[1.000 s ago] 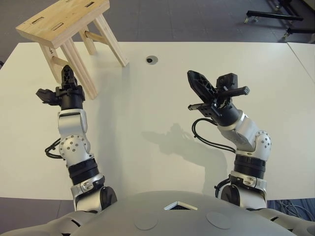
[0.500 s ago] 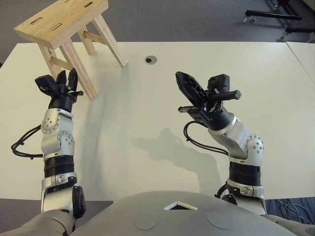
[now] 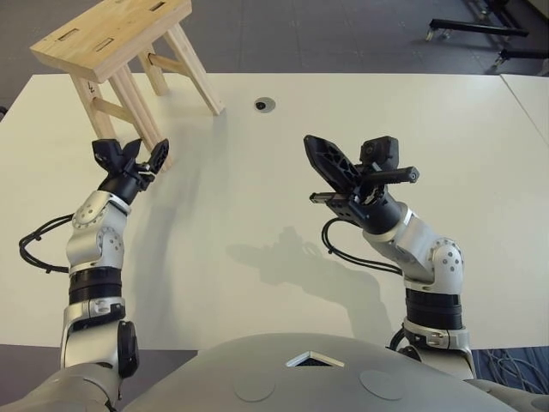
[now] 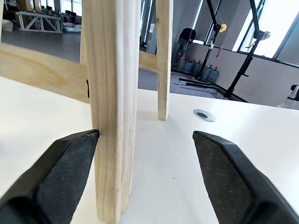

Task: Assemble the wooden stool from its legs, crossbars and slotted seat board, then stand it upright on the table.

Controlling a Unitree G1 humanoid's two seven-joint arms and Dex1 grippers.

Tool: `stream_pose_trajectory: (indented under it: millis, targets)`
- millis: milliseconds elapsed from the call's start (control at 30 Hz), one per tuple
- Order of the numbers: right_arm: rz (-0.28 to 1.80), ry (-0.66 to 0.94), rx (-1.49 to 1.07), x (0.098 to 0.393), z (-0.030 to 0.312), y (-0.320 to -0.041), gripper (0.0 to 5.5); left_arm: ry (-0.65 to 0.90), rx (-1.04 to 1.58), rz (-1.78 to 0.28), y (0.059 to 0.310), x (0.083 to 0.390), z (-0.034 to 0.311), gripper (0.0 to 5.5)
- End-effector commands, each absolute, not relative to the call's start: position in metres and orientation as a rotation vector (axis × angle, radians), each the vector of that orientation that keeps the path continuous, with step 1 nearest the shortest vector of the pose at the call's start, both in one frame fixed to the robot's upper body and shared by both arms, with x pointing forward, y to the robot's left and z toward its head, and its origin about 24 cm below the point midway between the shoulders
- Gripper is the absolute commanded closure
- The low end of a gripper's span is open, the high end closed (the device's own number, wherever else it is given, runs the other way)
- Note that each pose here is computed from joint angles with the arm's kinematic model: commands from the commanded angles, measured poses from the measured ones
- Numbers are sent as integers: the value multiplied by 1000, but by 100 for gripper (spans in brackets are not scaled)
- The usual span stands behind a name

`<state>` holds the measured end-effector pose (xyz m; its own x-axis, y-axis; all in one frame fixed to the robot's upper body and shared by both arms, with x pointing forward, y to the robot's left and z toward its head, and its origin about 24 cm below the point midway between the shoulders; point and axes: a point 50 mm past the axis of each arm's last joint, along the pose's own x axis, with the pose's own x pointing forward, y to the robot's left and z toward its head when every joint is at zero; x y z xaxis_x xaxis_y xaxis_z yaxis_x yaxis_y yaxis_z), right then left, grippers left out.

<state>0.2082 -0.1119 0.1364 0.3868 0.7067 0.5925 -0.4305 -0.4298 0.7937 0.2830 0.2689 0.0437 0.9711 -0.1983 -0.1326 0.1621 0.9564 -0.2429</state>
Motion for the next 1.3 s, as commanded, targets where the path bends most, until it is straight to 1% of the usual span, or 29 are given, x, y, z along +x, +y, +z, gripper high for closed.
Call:
stream_pose_trajectory:
  millis: [33,200,367,467,500,667,700,867,967,1100,1200,1300]
  targets:
    - [1311,249,1544,210,139,-110,550,207,-250,-104,285,293,36,182]
    - [1298,238,1559,210,137,-110,550,211,-209,-97,291,298,36,182]
    - [1305,236,1566,212,138,-108,550,233,-184,-161,272,313,31,182]
    - [1313,239,1567,212,138,-106,550,207,-185,-210,266,316,34,226]
    - [1315,239,1567,213,138,-106,550,198,-188,-226,264,317,35,255]
    - [1310,230,1563,214,138,-105,550,152,-202,-335,256,313,39,329]
    - [1310,225,1562,215,138,-104,550,151,-195,-351,253,313,39,352]
    - [1317,209,1551,217,140,-103,550,135,-143,-435,233,312,41,429]
    - [1317,195,1541,219,144,-103,550,148,-88,-469,224,309,37,446]
    - [1314,189,1530,221,146,-101,550,150,-34,-523,217,305,33,448]
    - [1310,171,1507,223,149,-101,550,106,-52,-690,200,294,38,448]
    - [1297,81,1451,233,159,-111,550,74,-81,-853,190,277,46,448]
